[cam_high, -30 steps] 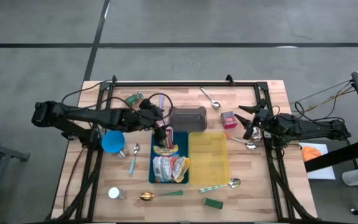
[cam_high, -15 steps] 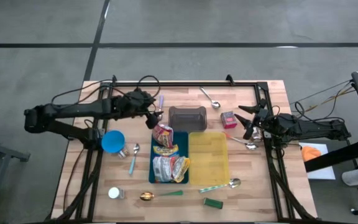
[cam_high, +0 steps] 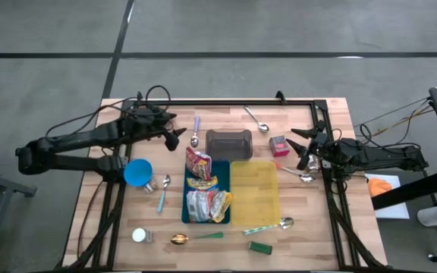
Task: Pick & Place Food Item
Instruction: Put the brown spice bottle into the black bin
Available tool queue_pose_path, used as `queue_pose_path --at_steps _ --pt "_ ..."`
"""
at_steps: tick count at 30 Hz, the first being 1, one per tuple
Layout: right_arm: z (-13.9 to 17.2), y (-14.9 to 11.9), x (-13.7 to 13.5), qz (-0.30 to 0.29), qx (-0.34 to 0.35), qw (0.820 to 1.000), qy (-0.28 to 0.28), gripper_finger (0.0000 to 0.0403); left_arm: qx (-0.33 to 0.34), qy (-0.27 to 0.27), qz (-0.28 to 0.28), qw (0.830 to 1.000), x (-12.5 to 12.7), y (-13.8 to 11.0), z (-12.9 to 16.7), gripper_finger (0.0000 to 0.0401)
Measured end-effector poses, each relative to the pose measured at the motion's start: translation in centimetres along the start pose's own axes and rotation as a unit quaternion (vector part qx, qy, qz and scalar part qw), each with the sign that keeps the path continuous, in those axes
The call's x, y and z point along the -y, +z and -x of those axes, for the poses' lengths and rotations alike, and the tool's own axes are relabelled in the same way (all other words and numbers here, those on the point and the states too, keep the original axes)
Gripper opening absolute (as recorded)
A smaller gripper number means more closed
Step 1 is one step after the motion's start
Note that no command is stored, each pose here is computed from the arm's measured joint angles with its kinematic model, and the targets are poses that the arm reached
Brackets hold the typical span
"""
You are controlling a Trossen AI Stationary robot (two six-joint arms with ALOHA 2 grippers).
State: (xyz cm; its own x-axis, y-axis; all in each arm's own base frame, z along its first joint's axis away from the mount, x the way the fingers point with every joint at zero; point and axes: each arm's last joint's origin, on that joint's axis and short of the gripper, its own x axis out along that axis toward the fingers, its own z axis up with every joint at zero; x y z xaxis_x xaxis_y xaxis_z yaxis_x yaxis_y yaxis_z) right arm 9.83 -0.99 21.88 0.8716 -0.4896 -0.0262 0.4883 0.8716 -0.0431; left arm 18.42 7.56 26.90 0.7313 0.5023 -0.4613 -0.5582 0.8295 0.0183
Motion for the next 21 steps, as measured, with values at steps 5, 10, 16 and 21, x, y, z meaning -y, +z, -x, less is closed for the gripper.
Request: queue_pose_path --at_steps 5,10,16,21 --pt "0.0 0.0 0.0 0.000 0.000 1.000 0.000 0.0199 -0.006 0.016 0.007 1.000 -0.7 -0.7 0.0 0.0344" --pt "0.0 0.0 0.0 0.000 0.000 1.000 0.000 0.0199 -0.007 0.025 0.004 1.000 -1.2 -1.0 -0.2 0.0344" --pt "0.0 0.0 0.0 0.000 0.000 1.000 0.000 0.0199 0.018 0.031 0.012 0.999 -1.5 -0.3 -0.2 0.0344" --pt "0.0 0.0 0.0 0.000 0.000 1.000 0.000 0.0199 0.017 0.046 0.018 0.999 -2.1 -0.3 -0.3 0.0344"
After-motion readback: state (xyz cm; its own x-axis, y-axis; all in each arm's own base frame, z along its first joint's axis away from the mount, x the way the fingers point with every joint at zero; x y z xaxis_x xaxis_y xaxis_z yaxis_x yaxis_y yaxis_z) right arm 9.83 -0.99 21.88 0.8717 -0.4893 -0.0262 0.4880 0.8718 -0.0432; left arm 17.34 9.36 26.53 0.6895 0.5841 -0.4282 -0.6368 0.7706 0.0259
